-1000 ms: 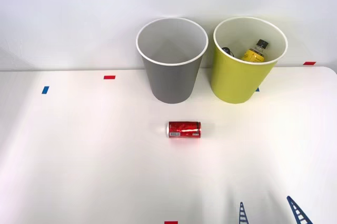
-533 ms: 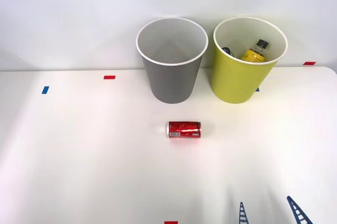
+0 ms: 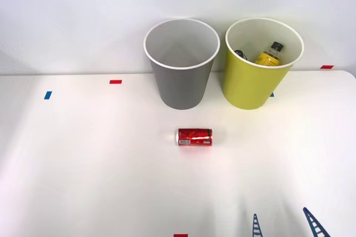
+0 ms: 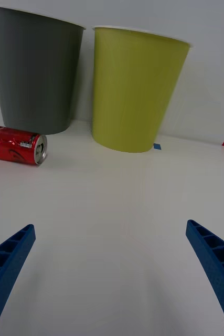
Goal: Put cans in the gray bin, plastic bottles in the light green bin
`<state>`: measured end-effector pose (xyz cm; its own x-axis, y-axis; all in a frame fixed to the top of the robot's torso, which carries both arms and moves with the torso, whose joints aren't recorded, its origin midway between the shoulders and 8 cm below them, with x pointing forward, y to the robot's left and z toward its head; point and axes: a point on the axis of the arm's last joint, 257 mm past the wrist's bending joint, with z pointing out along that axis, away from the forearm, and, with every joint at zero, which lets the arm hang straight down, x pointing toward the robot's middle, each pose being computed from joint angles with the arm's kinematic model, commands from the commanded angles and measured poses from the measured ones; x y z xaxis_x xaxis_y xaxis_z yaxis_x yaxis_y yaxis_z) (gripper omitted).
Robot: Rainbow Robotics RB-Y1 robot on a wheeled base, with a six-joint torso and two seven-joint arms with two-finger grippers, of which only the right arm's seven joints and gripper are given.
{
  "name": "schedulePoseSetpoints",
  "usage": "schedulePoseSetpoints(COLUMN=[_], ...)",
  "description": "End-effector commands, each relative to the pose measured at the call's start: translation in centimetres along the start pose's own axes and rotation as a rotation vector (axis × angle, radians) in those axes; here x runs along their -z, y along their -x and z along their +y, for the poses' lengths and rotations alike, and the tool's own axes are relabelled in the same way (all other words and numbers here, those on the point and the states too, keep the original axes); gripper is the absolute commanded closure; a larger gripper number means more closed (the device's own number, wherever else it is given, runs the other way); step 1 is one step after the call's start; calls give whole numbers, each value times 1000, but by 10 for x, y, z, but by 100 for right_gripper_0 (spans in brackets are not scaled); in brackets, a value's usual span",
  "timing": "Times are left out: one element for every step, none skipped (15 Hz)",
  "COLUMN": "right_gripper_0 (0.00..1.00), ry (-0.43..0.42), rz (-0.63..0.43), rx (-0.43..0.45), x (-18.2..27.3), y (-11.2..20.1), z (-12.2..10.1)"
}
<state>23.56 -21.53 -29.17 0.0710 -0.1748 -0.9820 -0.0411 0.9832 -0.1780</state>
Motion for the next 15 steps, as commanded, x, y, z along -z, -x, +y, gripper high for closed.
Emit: schedulePoseSetpoints(right_gripper_0=[0, 0, 0, 0, 0, 0, 0, 0, 0, 0, 0, 0, 0, 0, 0], ry=[0, 0, 0, 0, 9, 10, -7, -27, -35, -42, -48, -37, -38, -49, -49], rz=[0, 0, 0, 0, 45, 53, 41, 16, -5, -13, -22, -26, -27, -16, -6], rx=[0, 0, 0, 0, 2, -5, -20, -48, -68, -92, -110, -109, -121, -162, -198], x=[0, 0, 0, 0, 3, 5, 6, 5, 1, -2, -6, -10, -13, -16, -21], y=[0, 0, 0, 0, -19, -24, -23, -15, -9, -6, -2, -2, -2, -5, -7], z=[0, 0, 0, 0, 3, 3, 1, -1, 1, 3, 2, 3, 1, -2, -2])
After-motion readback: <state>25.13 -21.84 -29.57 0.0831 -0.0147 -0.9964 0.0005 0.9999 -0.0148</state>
